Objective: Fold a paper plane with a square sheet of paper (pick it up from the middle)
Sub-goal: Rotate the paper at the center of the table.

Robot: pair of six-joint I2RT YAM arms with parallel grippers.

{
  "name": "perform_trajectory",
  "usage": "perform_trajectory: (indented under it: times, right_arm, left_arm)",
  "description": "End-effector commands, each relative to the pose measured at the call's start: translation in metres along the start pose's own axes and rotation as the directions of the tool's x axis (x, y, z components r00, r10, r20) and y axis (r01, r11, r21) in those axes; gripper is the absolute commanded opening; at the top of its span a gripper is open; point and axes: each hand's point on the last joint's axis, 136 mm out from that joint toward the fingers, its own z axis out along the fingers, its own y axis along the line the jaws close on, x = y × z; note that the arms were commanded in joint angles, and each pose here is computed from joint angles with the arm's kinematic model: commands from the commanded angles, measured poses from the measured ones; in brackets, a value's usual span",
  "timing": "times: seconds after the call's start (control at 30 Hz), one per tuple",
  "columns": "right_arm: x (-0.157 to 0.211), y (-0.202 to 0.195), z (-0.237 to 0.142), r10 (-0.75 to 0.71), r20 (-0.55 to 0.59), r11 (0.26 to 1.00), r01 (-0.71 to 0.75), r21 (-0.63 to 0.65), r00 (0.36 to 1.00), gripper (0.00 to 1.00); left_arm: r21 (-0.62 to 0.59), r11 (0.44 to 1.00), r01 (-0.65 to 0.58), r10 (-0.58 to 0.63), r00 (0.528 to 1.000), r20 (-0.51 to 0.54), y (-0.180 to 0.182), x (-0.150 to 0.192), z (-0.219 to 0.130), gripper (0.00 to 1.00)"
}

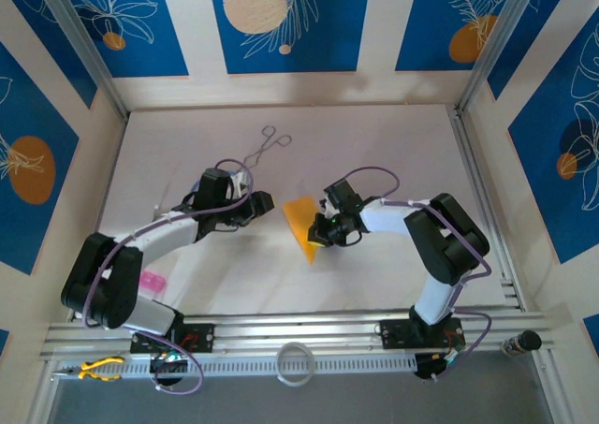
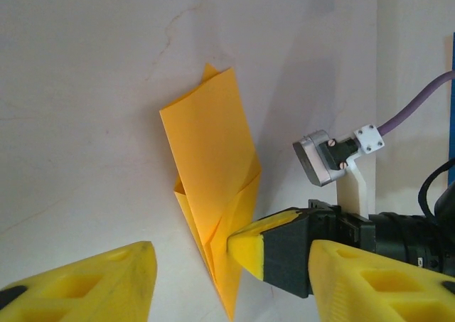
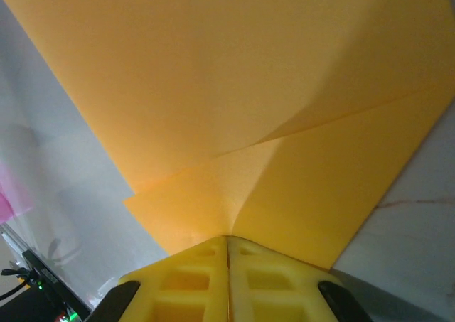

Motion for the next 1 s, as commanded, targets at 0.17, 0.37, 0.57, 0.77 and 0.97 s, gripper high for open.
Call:
perform_trajectory:
  times: [0.17, 0.37, 0.57, 0.77, 0.97]
  right_arm:
    - [0.018, -0.036, -0.001, 0.248, 0.076, 0.962, -0.255, 0.103, 0.966, 0.07]
    - [0.023, -0.023, -0.002, 0.358, 0.101, 0.933, -0.359, -0.014, 0.928, 0.08]
    - [0.024, -0.013, -0.004, 0.404, 0.094, 0.913, -0.396, -0.092, 0.91, 0.08]
    - [0.026, -0.003, -0.002, 0.411, 0.068, 0.908, -0.402, -0.113, 0.909, 0.08]
    - [0.018, 0.01, -0.013, 0.333, 0.102, 0.939, -0.32, -0.127, 0.937, 0.09]
  left_arm:
    - [0.065, 0.997, 0.037, -0.033, 0.998, -0.06, -0.012, 0.006, 0.022, 0.41]
    - [0.048, 0.998, 0.042, -0.036, 0.992, -0.123, -0.02, 0.013, 0.053, 0.25]
    - [0.014, 0.998, 0.057, -0.054, 0.982, -0.183, -0.015, 0.023, 0.084, 0.18]
    - [0.054, 0.995, 0.082, -0.068, 0.974, -0.218, -0.019, 0.027, 0.104, 0.18]
    - [0.019, 0.997, 0.081, -0.074, 0.966, -0.247, -0.007, 0.034, 0.115, 0.14]
